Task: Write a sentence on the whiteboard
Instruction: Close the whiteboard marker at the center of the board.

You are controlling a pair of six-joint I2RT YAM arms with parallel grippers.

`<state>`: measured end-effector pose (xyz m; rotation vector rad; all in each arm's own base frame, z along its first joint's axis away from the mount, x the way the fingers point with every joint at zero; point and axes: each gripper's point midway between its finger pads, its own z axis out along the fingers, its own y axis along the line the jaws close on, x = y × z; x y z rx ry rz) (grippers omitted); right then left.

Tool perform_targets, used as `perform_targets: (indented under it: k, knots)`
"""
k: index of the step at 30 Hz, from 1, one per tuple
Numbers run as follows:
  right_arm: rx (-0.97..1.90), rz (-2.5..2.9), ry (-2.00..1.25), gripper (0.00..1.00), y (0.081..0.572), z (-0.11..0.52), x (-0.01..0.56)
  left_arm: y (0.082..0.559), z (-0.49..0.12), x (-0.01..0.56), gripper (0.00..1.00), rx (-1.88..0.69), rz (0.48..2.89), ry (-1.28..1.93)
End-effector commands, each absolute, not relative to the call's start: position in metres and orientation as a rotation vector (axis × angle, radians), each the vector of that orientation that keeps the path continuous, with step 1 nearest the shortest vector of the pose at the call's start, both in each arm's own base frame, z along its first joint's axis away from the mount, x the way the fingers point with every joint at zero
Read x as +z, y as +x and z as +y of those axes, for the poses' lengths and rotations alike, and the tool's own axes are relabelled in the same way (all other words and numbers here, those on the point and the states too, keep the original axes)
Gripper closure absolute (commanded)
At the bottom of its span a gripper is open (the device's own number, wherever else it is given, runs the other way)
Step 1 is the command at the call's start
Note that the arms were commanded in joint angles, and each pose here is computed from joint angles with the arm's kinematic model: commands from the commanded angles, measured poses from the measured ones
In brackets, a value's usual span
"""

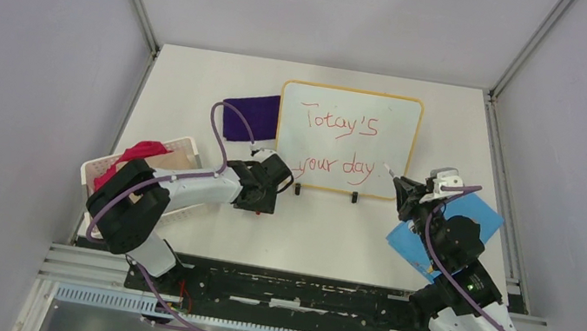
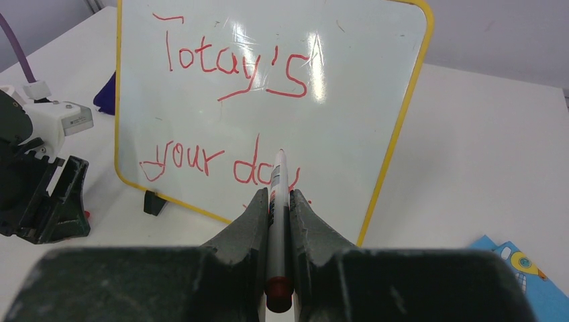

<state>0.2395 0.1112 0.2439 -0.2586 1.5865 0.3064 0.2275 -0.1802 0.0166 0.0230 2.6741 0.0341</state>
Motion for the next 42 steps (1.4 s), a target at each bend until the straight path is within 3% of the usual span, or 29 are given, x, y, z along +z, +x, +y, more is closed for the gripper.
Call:
perform_targets:
  k: [1,8,42]
  knots:
    - [0.303,1.549,-0.249,1.00,0.238,0.109,0.258,0.238,-0.186,0.025,0.37,0.019,2.656,0.065]
    - [0.291,1.551,-0.248,1.00,0.237,0.106,0.257,0.233,-0.181,0.012,0.53,0.029,2.714,0.078]
    - [0.277,1.549,-0.243,1.00,0.237,0.103,0.259,0.215,-0.165,-0.012,0.63,0.108,2.786,0.116]
